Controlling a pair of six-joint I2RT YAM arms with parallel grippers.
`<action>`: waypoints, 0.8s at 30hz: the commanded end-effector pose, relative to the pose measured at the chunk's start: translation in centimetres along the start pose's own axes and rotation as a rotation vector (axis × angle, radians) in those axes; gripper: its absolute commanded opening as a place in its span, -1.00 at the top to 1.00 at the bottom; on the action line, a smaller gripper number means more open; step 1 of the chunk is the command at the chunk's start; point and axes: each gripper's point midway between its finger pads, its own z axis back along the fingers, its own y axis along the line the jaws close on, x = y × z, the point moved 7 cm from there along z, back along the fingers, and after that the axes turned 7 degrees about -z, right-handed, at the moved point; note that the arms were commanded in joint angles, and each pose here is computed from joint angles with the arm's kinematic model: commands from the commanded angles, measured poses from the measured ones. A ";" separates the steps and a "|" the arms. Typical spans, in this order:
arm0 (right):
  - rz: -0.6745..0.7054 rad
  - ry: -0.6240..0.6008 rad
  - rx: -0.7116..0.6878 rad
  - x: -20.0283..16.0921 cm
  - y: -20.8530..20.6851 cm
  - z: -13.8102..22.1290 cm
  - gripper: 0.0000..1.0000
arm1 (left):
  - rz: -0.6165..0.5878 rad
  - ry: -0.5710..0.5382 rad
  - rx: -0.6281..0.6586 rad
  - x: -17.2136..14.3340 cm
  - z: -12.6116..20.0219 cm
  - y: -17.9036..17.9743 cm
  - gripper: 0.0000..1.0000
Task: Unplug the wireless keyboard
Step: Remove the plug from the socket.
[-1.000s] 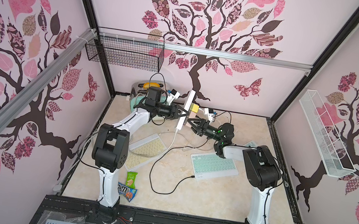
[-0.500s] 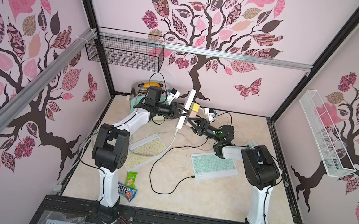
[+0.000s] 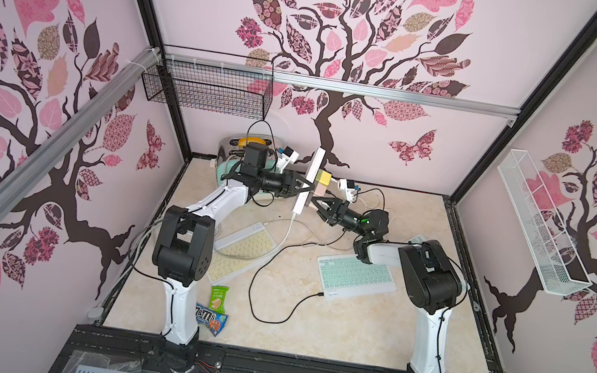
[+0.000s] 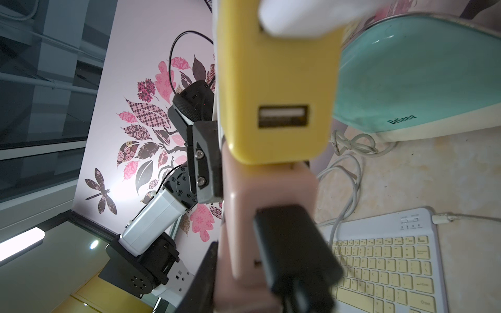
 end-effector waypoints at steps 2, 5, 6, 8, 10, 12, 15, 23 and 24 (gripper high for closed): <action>0.020 -0.019 0.028 0.3 0.5 -0.2 1.00 | -0.148 -0.085 -0.067 2.8 0.8 -4.4 1.00; 0.012 -0.057 0.018 0.4 0.2 0.3 1.00 | -0.152 -0.132 -0.066 3.6 1.2 -4.7 1.00; 0.009 -0.073 0.015 0.5 0.1 0.4 1.00 | -0.137 -0.141 -0.060 3.7 1.2 -4.6 1.00; 0.005 -0.112 0.004 0.6 -0.2 0.8 1.00 | -0.154 -0.169 -0.063 4.2 1.5 -4.9 1.00; 0.005 -0.120 -0.007 0.7 -0.4 0.8 1.00 | -0.150 -0.175 -0.058 4.3 1.7 -4.8 1.00; 0.011 -0.103 -0.035 0.7 -0.5 0.7 1.00 | -0.146 -0.177 -0.049 4.3 2.0 -4.7 1.00; 0.016 -0.074 -0.104 0.8 -1.0 1.0 1.00 | -0.135 -0.173 -0.041 4.2 2.8 -4.2 1.00; -0.004 -0.085 -0.073 2.7 -0.8 3.7 1.00 | -0.152 -0.188 -0.031 4.4 3.7 -4.4 1.00; -0.007 -0.092 -0.074 2.7 -0.8 3.7 1.00 | -0.150 -0.192 -0.029 4.5 3.7 -4.4 1.00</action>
